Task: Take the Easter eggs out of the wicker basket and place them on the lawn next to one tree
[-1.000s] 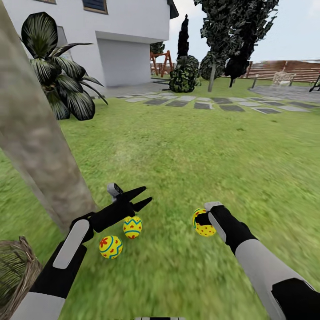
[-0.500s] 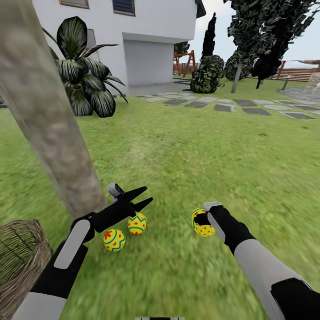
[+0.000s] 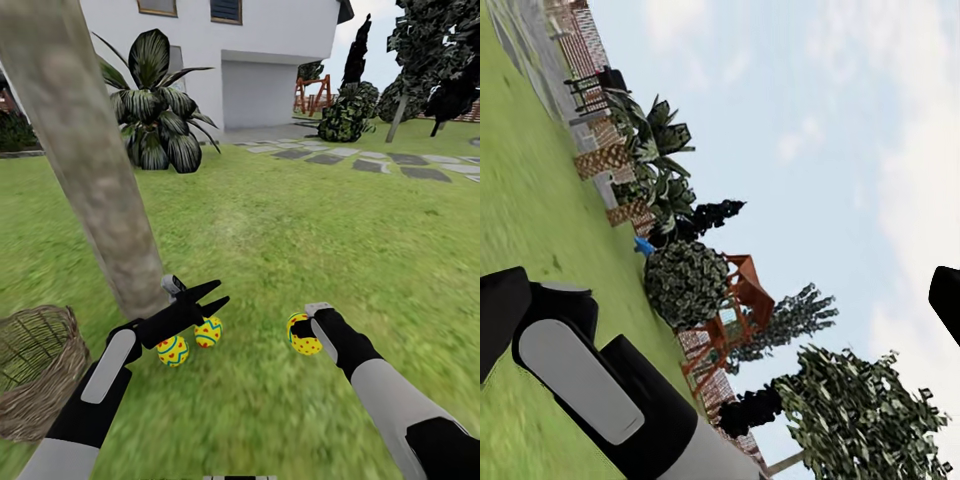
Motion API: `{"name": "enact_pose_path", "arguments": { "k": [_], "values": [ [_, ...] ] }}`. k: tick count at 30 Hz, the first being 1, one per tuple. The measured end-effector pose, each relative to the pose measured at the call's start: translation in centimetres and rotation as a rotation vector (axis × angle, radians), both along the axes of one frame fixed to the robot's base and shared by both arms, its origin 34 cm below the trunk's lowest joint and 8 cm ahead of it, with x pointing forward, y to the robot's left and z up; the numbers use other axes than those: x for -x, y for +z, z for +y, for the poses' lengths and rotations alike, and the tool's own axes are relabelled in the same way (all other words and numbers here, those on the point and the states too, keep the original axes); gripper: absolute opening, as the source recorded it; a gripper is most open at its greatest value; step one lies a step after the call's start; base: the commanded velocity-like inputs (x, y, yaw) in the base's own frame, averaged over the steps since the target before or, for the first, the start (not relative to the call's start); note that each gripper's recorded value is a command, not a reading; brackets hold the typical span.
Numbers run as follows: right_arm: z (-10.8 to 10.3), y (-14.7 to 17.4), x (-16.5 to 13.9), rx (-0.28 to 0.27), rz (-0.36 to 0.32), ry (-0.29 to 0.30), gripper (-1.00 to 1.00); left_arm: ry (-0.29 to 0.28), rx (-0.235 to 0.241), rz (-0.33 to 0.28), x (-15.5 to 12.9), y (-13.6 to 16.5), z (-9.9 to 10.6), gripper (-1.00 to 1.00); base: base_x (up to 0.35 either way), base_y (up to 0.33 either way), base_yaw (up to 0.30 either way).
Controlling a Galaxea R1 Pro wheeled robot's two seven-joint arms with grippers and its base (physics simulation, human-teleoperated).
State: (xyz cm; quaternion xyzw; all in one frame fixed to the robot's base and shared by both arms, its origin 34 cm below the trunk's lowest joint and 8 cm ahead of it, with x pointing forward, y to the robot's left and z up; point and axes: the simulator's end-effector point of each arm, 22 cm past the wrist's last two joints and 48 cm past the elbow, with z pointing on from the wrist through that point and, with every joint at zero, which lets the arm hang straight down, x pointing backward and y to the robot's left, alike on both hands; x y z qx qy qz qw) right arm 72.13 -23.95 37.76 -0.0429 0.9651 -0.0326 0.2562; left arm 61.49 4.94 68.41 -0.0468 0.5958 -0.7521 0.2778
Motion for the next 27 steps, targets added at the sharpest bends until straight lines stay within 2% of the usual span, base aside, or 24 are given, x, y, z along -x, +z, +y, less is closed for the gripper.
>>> {"name": "enact_pose_path", "arguments": {
  "k": [13,17,27],
  "values": [
    [0.0,0.0,0.0,0.001,0.001,0.001,-1.00,0.000,0.000,-0.001,0.0,0.0,0.0,1.00,0.175,-0.197,0.288],
    [1.0,0.0,0.1,-0.007,0.002,0.012,-1.00,0.000,0.000,0.000,0.0,0.0,0.0,1.00,0.227,-0.243,0.288],
    [1.3,-0.1,0.1,-0.011,0.003,0.014,-1.00,0.000,0.001,-0.001,0.0,0.0,0.0,1.00,0.222,-0.239,0.289]
  ]
}}
